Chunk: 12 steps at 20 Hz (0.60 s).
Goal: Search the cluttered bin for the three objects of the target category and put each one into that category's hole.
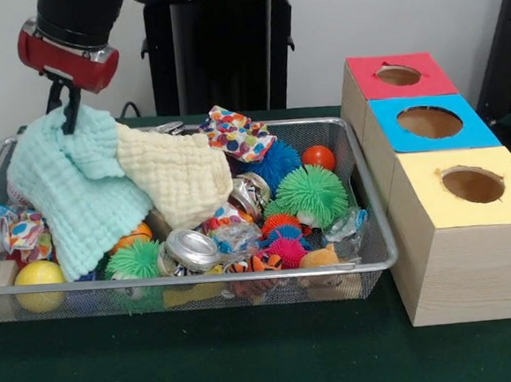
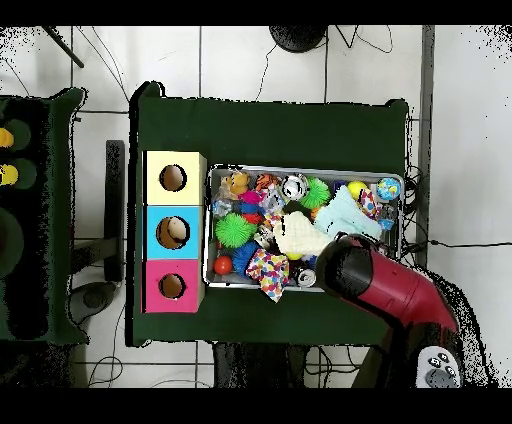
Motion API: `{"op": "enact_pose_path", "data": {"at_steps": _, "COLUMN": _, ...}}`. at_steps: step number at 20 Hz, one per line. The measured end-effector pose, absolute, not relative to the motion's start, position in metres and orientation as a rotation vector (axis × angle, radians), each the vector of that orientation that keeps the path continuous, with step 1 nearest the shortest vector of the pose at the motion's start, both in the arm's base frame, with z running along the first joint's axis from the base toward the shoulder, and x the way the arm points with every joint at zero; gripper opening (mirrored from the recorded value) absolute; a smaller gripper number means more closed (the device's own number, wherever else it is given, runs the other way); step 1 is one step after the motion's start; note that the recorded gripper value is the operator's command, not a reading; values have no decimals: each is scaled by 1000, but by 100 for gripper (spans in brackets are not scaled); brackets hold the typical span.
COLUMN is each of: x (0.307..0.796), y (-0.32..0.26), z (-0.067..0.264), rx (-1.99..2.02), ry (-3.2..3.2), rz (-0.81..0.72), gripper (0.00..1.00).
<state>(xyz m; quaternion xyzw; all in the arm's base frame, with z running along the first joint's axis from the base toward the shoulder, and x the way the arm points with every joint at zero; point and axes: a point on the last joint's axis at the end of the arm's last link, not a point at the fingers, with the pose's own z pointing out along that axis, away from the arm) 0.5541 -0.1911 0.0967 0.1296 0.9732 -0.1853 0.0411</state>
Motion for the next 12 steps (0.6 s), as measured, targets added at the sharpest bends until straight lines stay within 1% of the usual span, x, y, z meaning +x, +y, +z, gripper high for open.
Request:
{"op": "enact_pose_path", "data": {"at_steps": 7, "x": 559, "y": -197, "z": 103, "rx": 352, "ry": 2964, "rz": -590, "gripper": 0}}
{"op": "enact_pose_path", "data": {"at_steps": 12, "x": 564, "y": -212, "z": 113, "rx": 351, "ry": 2947, "rz": -598, "gripper": 0}}
